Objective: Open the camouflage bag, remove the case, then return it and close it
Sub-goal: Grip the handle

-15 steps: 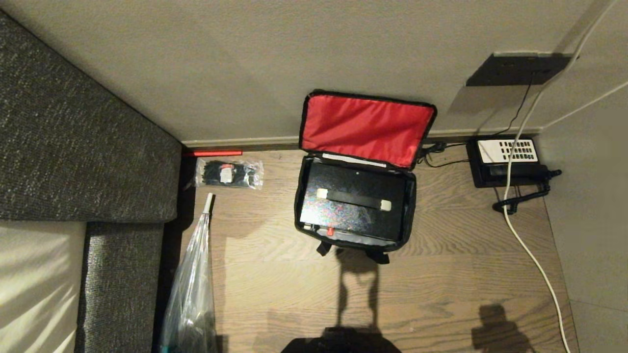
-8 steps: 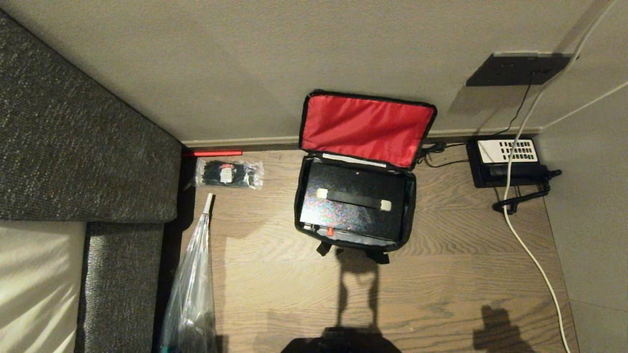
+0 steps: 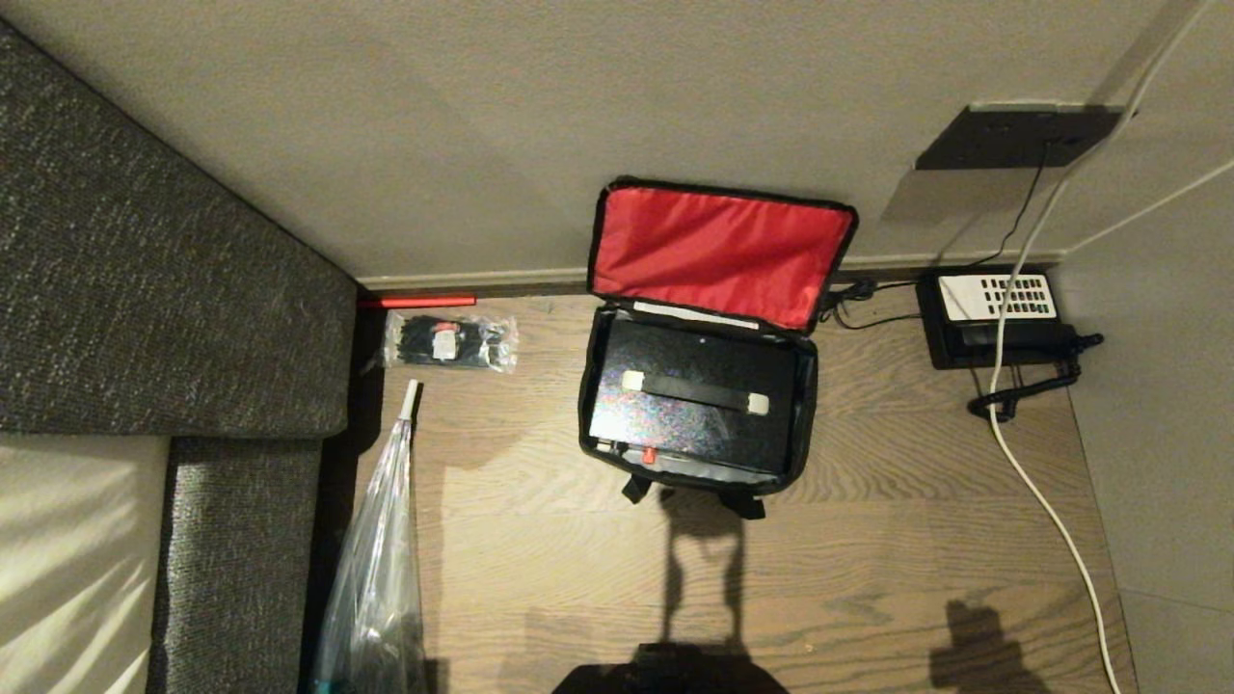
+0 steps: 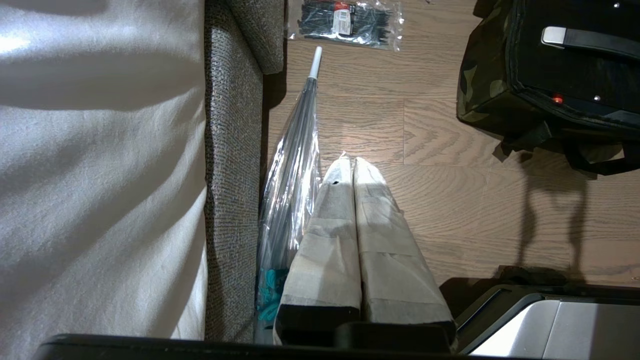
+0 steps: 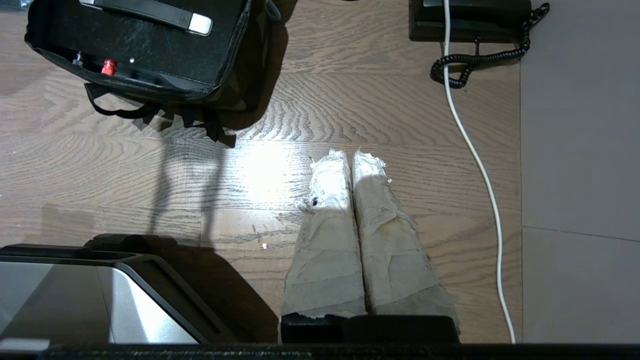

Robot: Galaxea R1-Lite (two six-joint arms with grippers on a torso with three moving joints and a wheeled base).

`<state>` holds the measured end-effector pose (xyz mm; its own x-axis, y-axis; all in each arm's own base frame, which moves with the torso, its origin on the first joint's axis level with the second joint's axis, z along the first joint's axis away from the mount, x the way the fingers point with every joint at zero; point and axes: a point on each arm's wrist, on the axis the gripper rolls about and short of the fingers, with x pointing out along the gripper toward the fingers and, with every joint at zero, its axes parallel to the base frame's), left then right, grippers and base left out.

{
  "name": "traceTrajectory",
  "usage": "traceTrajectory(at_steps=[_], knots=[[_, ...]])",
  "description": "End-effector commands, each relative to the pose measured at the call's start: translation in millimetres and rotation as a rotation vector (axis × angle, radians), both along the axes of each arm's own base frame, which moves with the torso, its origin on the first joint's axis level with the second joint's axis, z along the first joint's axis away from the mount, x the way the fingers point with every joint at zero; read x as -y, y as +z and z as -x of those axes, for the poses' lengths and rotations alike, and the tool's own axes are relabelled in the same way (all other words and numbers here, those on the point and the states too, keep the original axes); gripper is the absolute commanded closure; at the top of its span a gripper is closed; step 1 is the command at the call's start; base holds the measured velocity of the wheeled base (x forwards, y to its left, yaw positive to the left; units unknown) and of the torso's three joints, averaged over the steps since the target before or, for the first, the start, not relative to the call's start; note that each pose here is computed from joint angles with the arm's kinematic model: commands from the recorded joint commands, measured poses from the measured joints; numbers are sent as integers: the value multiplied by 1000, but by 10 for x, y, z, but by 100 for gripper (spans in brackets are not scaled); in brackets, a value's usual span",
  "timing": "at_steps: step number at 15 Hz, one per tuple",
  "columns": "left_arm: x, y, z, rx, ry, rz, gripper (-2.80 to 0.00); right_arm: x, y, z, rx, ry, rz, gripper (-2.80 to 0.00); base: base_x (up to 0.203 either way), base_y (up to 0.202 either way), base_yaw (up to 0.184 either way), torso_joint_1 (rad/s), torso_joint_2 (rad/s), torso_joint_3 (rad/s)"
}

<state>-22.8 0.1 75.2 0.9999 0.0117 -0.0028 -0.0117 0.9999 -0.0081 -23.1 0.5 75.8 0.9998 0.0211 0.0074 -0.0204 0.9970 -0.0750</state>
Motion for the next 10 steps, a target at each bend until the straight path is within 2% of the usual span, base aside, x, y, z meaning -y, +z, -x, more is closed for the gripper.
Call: traceTrajectory(at_steps=[1, 10], knots=[[0, -9, -2, -3, 2, 1, 0, 0, -1, 1, 0, 0, 0, 0, 0, 0, 0, 0, 0, 0], [0, -9, -2, -3, 1, 0, 0, 0, -1, 1, 0, 0, 0, 0, 0, 0, 0, 0, 0, 0]])
